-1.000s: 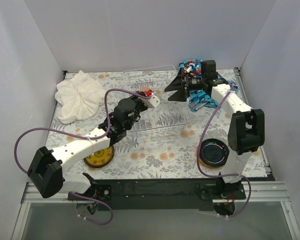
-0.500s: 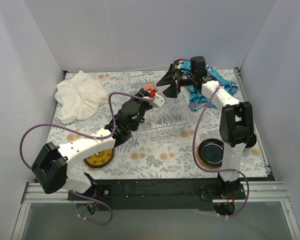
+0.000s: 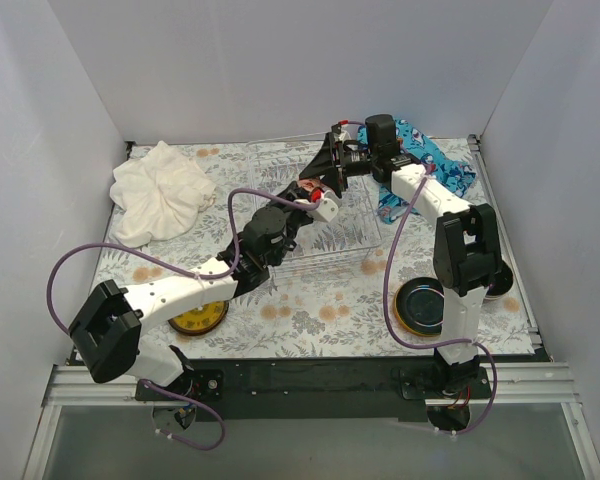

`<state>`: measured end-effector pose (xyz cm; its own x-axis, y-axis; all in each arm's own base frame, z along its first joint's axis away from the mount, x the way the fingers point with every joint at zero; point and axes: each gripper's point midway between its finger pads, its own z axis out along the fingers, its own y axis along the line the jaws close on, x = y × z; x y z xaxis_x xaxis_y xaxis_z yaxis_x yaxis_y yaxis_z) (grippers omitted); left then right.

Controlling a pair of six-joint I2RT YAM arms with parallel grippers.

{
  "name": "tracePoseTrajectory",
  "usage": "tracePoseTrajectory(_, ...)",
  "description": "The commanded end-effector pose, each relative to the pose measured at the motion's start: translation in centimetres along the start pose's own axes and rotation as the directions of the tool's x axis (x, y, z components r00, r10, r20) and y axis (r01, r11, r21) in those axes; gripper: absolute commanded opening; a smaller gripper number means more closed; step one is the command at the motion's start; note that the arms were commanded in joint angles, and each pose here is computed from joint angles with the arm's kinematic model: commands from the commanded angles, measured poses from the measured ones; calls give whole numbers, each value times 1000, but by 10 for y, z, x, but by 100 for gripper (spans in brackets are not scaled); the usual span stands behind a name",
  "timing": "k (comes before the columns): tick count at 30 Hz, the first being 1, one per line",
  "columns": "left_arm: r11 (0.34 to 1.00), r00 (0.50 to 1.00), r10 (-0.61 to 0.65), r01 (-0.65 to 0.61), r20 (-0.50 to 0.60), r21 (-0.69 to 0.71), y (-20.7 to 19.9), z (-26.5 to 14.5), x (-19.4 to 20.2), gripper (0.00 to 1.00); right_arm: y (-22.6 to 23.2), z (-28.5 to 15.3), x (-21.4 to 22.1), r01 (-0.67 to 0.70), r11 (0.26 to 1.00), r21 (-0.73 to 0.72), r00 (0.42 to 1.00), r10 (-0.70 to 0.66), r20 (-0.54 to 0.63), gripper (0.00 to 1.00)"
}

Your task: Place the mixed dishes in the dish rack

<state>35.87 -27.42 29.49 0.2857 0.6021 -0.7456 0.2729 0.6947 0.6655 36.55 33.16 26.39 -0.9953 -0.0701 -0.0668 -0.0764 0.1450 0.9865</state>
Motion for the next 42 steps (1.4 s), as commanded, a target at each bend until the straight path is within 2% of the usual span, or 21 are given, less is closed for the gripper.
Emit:
tracePoseTrajectory(1,995,994,-36,45,103,-86,26,-3,-28,0,17,-3,12,50,998,-27,998,-51,-30,80)
tracePoseTrajectory(10,987,986,126,-114,109,-114,22,-6,-17,0,19,-7,19,34,999,-13,999,-34,-26,86)
tracePoseTrajectory(23,995,985,85,-77,149,-60,2,-7,-22,0,19,-4,10,78,997,-12,997,-78,-14,79)
tracePoseTrajectory(24,996,986,79,-72,149,-57,2,-7,-23,0,17,-3,9,84,996,-13,996,-84,-16,78)
tracePoseTrajectory(27,998,989,60,-55,137,-44,-3,-5,-20,0,17,-2,5,130,991,-25,991,-130,-20,57)
tracePoseTrajectory(28,998,990,61,-57,125,-36,-4,-6,-17,0,17,-2,4,150,988,-30,988,-151,-21,44)
tracePoseTrajectory(29,998,991,54,-50,121,-37,-4,-6,-16,0,20,-3,1,180,983,-38,983,-181,-15,39)
tracePoseTrajectory(31,999,994,39,-36,105,-27,-6,-8,-12,27,15,-6,-9,204,978,-39,979,-204,-4,33)
tracePoseTrajectory(32,1000,994,19,-16,109,-23,-3,-10,-15,33,20,-9,-16,242,969,-45,970,-242,9,31)
tracePoseTrajectory(33,1000,994,4,-3,109,-15,-2,-12,-16,44,15,-9,-23,243,969,-41,970,-243,14,28)
tracePoseTrajectory(34,1000,997,1,-3,81,28,-9,-14,-11,50,12,-13,-32,275,961,-35,961,-274,33,27)
tracePoseTrajectory(35,994,991,-80,72,108,79,-7,-17,-28,56,23,-17,-43,327,945,-34,944,-324,58,26)
tracePoseTrajectory(36,976,997,-59,49,42,210,-28,-27,-15,65,17,-18,-53,336,941,-27,940,-334,68,25)
tracePoseTrajectory(38,933,985,-150,111,90,343,-33,-49,-38,68,21,-25,-71,418,908,-15,904,-415,101,22)
tracePoseTrajectory(42,872,977,-201,147,68,468,-41,-87,-35,71,22,-27,-108,547,837,23,825,-544,155,14)
